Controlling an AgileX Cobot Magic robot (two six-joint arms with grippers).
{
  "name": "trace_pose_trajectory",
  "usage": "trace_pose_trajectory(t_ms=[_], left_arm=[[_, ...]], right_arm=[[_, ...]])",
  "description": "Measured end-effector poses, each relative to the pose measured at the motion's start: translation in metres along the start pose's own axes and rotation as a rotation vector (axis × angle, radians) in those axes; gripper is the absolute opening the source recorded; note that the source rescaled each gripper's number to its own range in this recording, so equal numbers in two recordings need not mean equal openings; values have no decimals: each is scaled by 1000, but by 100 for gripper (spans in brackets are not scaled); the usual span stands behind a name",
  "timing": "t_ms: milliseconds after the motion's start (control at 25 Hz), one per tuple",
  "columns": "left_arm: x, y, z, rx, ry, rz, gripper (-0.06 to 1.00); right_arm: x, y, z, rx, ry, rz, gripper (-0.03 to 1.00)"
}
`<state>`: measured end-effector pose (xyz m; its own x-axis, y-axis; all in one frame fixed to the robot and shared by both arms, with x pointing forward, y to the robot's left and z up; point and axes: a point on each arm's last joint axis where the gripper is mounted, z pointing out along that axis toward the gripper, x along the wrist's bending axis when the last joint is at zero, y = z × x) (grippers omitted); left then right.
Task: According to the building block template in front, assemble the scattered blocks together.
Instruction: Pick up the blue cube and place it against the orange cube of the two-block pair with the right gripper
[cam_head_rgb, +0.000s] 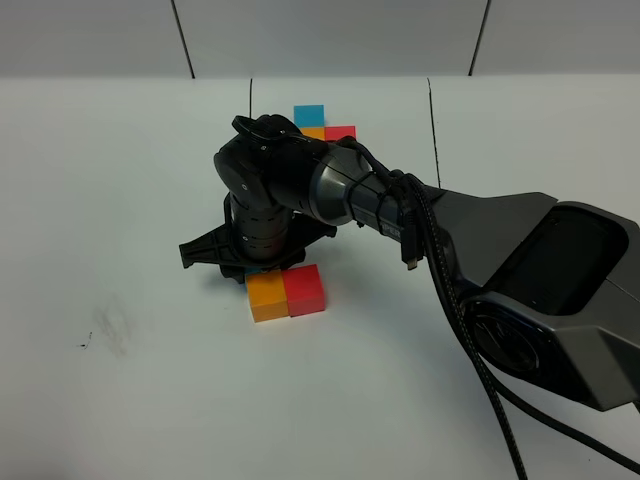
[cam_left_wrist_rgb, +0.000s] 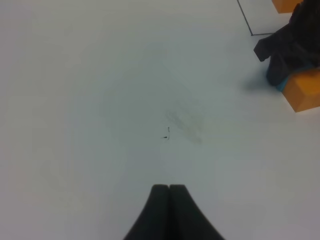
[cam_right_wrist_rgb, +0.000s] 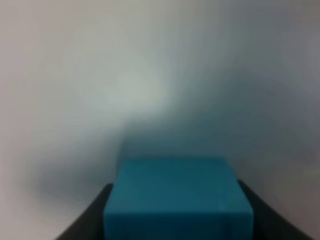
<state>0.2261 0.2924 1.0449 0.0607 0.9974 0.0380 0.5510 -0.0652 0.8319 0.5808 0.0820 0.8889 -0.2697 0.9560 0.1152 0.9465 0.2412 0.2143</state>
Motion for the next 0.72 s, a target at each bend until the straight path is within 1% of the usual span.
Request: trace_pose_trajectory(t_ms=[720], left_arm=[[0,0,0,0,0,0,0]], right_arm=[[2,-1,0,12,30,12,43]])
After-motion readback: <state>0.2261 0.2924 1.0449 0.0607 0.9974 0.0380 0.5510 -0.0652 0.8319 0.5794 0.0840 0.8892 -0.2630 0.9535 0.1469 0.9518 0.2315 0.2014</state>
